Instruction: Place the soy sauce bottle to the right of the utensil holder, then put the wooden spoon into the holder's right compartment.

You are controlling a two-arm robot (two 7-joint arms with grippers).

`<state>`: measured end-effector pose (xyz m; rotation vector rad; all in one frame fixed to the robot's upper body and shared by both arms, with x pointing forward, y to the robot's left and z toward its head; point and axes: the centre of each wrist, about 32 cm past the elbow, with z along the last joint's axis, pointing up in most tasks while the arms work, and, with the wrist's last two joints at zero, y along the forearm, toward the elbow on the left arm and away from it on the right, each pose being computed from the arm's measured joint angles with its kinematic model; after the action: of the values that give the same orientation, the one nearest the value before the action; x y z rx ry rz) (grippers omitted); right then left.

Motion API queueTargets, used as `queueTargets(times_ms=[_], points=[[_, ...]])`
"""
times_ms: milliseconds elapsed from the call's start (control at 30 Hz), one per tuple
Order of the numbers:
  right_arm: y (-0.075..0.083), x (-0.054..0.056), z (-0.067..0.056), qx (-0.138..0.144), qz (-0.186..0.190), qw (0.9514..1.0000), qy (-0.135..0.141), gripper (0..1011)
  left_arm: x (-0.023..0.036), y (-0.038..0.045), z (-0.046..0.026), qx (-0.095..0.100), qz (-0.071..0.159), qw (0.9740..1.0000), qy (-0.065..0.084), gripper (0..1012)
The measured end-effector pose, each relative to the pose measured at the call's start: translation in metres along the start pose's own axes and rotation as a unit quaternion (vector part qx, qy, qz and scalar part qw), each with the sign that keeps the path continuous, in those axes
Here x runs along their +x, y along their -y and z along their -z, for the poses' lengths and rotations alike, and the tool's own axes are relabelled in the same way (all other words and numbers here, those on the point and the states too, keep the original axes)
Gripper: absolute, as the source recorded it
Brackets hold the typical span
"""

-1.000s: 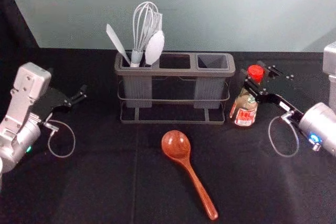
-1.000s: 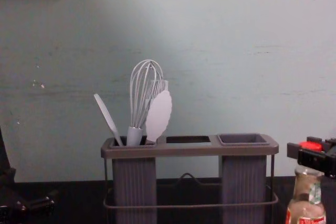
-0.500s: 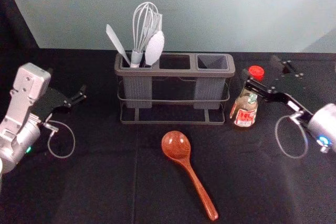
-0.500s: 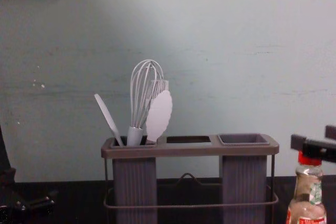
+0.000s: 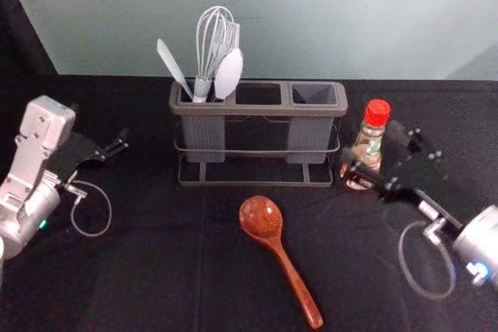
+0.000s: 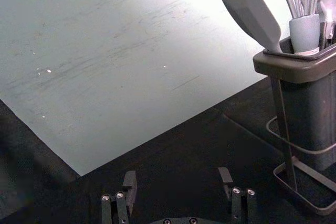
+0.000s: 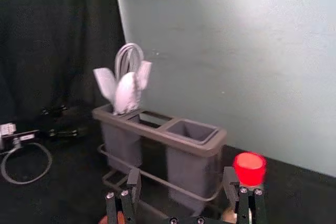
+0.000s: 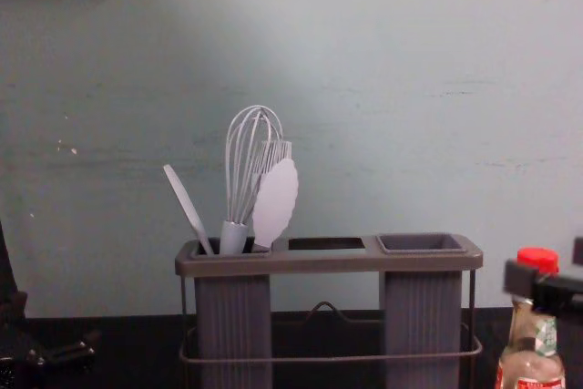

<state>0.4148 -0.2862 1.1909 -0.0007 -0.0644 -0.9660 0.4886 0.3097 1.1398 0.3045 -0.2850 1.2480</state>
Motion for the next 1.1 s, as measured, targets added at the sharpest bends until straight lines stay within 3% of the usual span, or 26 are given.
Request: queueTargets(times_ms=[200,267,567,800,1100], points=[[-0.005,-0.030,0.012,-0.009,0.014,0.9998,0.004,1002,0.0000,0.0000,0.0000,0.000,0.000,1.0000,0.000,1011],[-0.013,-0.044,0.022,-0.017,0.025,0.9995,0.009,1002,0.0000,0.0000,0.0000,0.000,0.000,1.0000,0.000,1011],[-0.043,-0.071,0.047,-0.033,0.038,0.9986,0.016,1002,0.0000,0.0000,0.0000,0.000,0.000,1.0000,0.000,1011],[-0.054,-0.081,0.060,-0.047,0.023,0.9985,0.016,1002,0.0000,0.0000,0.0000,0.000,0.000,1.0000,0.000,1011],[-0.054,-0.080,0.059,-0.045,0.023,0.9986,0.017,1002,0.0000,0.0000,0.0000,0.000,0.000,1.0000,0.000,1011]])
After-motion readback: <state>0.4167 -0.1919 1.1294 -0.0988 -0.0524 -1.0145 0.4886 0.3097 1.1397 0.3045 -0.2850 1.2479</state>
